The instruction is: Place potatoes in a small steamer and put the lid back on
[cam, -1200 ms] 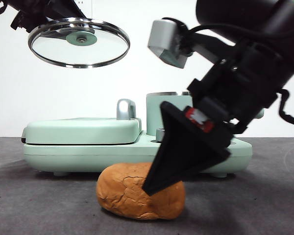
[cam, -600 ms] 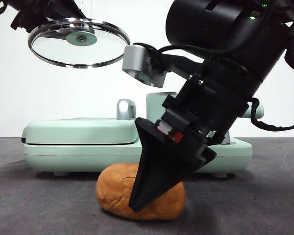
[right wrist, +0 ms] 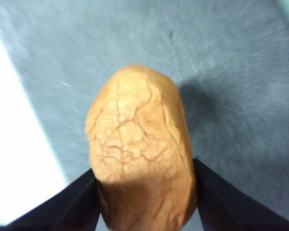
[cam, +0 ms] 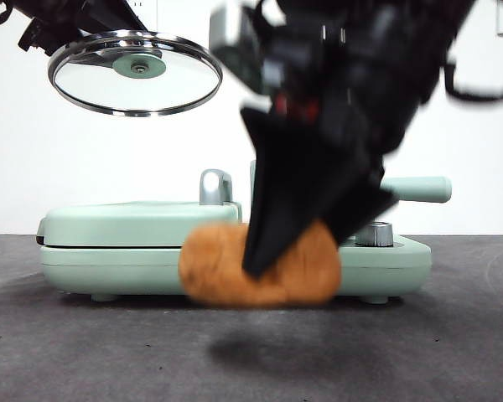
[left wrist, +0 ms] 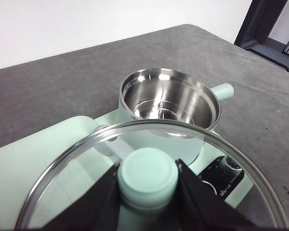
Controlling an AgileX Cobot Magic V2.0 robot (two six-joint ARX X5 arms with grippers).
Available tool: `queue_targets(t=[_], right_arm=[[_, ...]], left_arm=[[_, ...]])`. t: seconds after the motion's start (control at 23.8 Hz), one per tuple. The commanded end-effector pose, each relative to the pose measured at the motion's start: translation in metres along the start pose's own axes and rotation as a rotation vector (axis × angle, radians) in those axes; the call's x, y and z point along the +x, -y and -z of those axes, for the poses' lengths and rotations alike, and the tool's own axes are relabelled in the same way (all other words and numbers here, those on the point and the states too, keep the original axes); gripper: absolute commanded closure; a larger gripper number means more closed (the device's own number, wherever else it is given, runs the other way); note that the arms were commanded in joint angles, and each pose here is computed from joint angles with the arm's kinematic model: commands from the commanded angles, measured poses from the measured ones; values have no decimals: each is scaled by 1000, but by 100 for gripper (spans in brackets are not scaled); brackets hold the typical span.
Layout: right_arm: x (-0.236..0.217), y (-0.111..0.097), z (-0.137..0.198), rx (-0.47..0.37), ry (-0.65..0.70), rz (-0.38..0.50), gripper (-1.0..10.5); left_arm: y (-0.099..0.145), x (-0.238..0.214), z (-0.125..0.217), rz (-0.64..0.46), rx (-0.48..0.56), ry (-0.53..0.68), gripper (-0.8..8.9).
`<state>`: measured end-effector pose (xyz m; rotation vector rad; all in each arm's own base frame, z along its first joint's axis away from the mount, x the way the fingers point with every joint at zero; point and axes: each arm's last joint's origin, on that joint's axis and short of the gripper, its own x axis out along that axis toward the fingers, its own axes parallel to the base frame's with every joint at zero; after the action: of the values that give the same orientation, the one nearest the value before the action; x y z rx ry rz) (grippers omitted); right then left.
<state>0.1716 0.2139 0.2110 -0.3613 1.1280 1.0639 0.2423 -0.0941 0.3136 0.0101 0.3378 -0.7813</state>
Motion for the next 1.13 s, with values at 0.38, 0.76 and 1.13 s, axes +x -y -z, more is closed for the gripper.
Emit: queue_targets(t=[0.38, 0.76, 1.13], right_arm=[[-112, -7, -41, 70, 119, 201, 734], [-145, 22, -61, 145, 254, 312, 734], [-146, 71, -92, 183, 281, 382, 734]], left_arm=[[1, -2, -8, 1, 22, 39, 798], [1, -2, -8, 1, 22, 39, 798], [1, -2, -8, 1, 19, 39, 798]])
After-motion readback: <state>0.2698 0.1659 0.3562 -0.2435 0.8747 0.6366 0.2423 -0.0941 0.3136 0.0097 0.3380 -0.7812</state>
